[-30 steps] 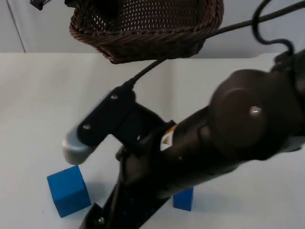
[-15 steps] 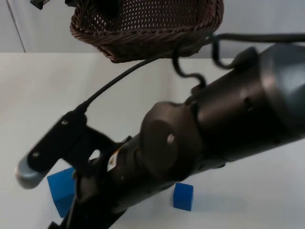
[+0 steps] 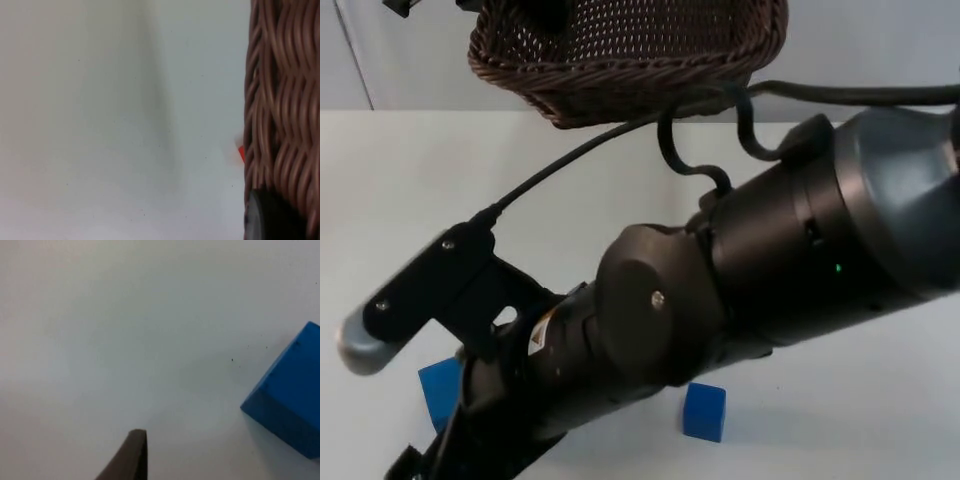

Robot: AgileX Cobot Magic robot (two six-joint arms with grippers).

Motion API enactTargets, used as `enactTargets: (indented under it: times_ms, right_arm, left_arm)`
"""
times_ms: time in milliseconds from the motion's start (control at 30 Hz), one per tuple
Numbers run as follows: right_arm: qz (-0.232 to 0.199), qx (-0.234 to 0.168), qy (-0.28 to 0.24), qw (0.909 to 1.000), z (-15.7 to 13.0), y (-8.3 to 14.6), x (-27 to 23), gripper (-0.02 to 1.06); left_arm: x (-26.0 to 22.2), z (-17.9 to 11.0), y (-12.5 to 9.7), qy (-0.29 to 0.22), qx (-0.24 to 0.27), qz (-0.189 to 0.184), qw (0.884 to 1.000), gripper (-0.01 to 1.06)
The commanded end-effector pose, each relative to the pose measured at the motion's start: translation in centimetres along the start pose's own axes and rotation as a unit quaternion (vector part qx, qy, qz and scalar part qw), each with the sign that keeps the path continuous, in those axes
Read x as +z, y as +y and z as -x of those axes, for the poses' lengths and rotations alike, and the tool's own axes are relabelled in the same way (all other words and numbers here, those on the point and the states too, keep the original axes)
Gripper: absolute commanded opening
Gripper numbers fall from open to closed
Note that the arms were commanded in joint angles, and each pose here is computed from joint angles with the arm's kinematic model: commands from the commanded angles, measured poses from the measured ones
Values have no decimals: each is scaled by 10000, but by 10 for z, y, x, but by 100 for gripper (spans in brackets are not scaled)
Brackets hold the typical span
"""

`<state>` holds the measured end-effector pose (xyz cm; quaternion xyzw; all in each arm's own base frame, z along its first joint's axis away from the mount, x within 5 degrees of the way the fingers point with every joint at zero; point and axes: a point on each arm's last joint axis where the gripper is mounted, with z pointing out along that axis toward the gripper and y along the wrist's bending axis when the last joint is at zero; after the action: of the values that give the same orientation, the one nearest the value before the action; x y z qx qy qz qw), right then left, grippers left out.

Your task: Pick up the basket with the left hand and place the largest block into the basket with the right hand.

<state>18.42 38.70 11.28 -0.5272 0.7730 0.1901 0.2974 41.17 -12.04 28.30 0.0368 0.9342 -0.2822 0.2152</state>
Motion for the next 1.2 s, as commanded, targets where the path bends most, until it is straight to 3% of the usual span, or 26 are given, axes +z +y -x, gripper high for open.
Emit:
enactTargets:
  times_ms: [0, 67, 167, 300, 367, 500, 733, 1167]
  right_arm:
    - [120, 147, 84, 9998, 4, 0, -2, 104]
    - [399, 419, 329, 9978, 14, -1, -5, 104]
    - [477, 193, 451, 9977, 29, -1, -10, 104]
    - [273, 132, 527, 9981, 40, -4, -14, 104]
    - [-46, 273, 672, 9974, 43, -11, -16, 104]
    - [-533, 44, 845, 9950, 43, -21, -15, 104]
    - [-513, -397, 1062, 9922, 40, -22, 15, 104]
    - [-505, -481, 978, 9928, 46, -24, 50, 104]
  left_arm:
    - [-9, 5, -6, -230, -66, -115, 9996, 0]
    - [-9, 5, -6, -230, -66, -115, 9996, 0]
    - [-9, 5, -6, -228, -57, -102, 9997, 0]
    - [-9, 5, -6, -228, -54, -99, 9997, 0]
    - [-9, 5, -6, -242, -55, -98, 9996, 0]
    - [-9, 5, -5, -256, -55, -95, 9996, 0]
    - [-9, 6, -5, -268, -55, -93, 9996, 0]
    - [-9, 6, -5, -268, -55, -93, 9996, 0]
